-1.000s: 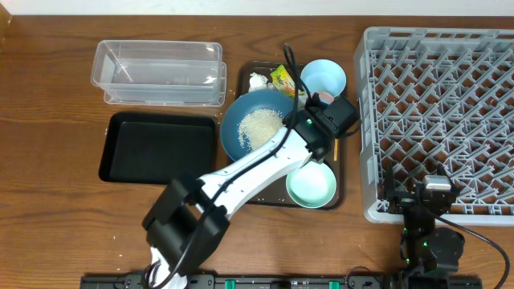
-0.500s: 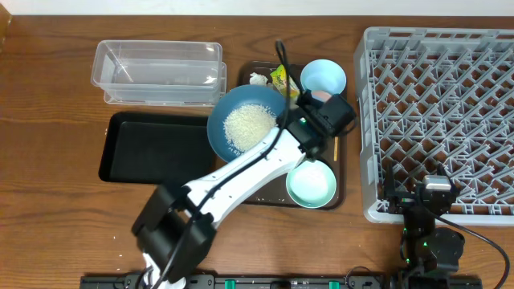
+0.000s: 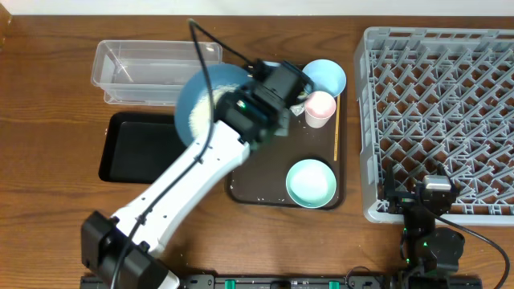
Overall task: Sort waste into correct bins and load items into the dishwasher rack
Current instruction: 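Lift the teal plate and carry it left over the black tray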
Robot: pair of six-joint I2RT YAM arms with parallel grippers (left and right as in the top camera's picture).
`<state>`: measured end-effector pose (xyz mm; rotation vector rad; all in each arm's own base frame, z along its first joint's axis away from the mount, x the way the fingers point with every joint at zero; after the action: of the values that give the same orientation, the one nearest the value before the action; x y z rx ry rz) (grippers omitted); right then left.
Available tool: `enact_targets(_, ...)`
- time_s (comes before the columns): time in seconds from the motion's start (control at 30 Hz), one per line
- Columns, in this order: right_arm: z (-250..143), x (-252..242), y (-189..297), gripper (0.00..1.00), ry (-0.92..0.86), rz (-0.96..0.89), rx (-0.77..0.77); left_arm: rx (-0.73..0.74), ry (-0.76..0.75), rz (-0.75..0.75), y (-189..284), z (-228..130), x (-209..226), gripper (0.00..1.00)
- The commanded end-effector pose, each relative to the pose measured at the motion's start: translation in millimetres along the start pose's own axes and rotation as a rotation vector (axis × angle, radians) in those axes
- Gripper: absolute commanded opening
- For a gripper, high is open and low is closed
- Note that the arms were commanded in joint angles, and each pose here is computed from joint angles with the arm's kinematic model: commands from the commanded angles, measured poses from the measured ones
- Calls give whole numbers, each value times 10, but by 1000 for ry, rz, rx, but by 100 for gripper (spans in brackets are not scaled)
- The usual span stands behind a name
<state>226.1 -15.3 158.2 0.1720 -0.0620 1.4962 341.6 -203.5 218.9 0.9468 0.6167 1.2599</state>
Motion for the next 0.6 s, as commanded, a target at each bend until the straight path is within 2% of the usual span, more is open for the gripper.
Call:
enact_targets(0.0, 1, -41, 3, 99, -7, -18, -2, 17, 87, -49, 9, 75, 204, 6)
enact_targets(0.23, 1, -41, 3, 99, -7, -18, -2, 80, 212, -162, -83, 76, 518, 6)
enact_targets(0.37, 1, -41, 3, 99, -7, -18, -2, 99, 227, -271, -82, 81, 565, 6)
enact_targets(0.57, 1, -41, 3, 99, -7, -18, -2, 132, 283, -354, -89, 38, 666, 6)
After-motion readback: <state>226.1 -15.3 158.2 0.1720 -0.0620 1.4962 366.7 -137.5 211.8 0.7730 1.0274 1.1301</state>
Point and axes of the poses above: each gripper's point midway between its finger pads, its own y axis back along the fingers, its own x axis along the line the jaws close on, z = x × y, the point moved 2 cm from there along y, back along the fingers, and after that the axes turned 11 degrees about -y, right-handed, at the moved point
